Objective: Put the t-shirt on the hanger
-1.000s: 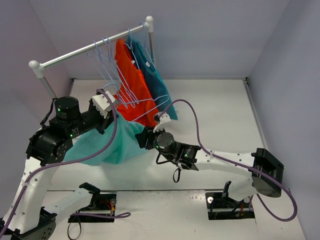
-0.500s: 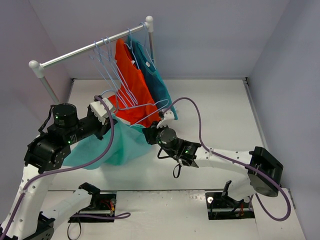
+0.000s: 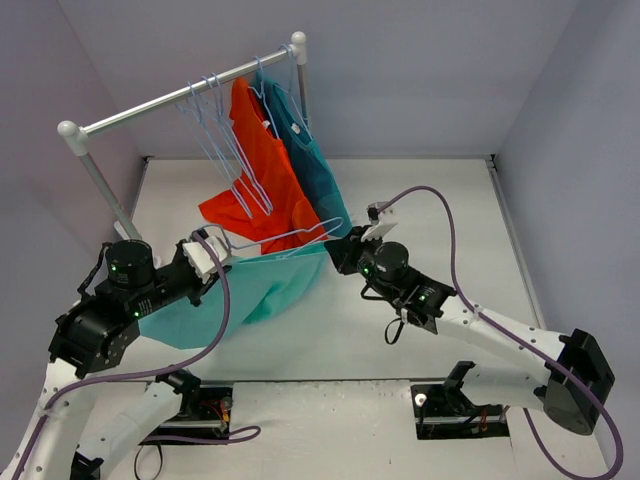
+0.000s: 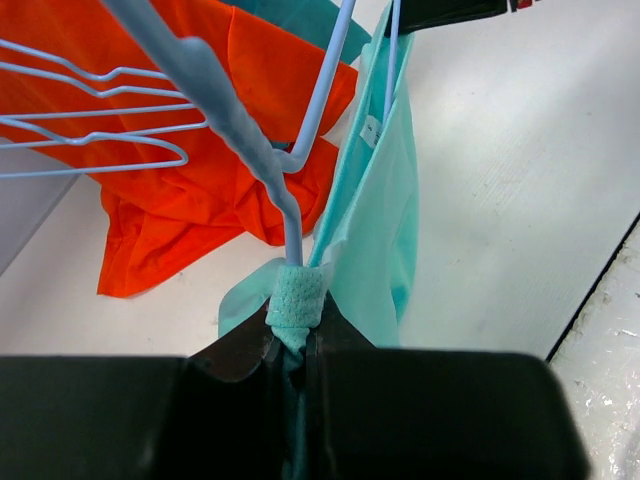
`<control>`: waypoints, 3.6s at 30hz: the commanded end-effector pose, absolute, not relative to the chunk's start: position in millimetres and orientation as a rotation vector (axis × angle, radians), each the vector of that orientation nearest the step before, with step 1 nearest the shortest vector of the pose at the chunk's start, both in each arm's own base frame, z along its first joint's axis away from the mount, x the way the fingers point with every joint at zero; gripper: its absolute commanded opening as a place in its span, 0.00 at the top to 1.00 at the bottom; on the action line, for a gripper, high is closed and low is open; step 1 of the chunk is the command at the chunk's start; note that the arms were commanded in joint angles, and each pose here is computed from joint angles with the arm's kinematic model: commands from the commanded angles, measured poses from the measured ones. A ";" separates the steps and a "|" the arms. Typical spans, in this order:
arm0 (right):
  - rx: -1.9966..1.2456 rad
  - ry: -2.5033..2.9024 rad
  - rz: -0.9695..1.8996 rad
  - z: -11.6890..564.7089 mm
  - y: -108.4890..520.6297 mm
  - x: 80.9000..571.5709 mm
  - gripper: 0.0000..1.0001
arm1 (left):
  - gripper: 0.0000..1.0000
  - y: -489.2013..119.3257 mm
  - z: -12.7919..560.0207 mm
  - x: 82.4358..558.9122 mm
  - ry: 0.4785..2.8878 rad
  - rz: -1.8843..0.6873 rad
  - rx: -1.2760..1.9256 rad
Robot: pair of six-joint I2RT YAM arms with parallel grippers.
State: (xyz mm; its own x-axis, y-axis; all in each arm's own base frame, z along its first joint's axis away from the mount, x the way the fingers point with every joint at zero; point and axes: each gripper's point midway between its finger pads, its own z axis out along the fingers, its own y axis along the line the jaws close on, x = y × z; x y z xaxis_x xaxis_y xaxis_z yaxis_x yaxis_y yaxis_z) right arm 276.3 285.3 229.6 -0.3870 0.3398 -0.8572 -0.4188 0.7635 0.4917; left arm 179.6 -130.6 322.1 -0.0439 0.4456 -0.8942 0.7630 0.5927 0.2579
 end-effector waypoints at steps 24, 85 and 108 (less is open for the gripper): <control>-0.138 1.811 0.547 267.0 219.3 309.3 1.00 | 1.00 -116.7 301.6 199.4 1.766 -0.203 1.075; -0.287 1.715 0.338 370.0 168.6 339.5 1.00 | 1.00 -133.2 252.0 218.9 1.985 -0.116 1.209; -0.558 1.586 0.579 423.2 267.5 287.7 1.00 | 1.00 -199.7 395.0 235.6 1.696 -0.152 1.071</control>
State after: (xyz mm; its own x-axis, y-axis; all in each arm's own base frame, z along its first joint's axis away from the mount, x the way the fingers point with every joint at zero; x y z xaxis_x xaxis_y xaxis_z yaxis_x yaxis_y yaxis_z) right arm 290.0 259.3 364.0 -0.2190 -0.1040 -0.9702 -0.6341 0.7709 0.0605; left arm 239.7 -195.9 328.6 -0.1266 0.6937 -0.7091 0.7637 0.5243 0.3766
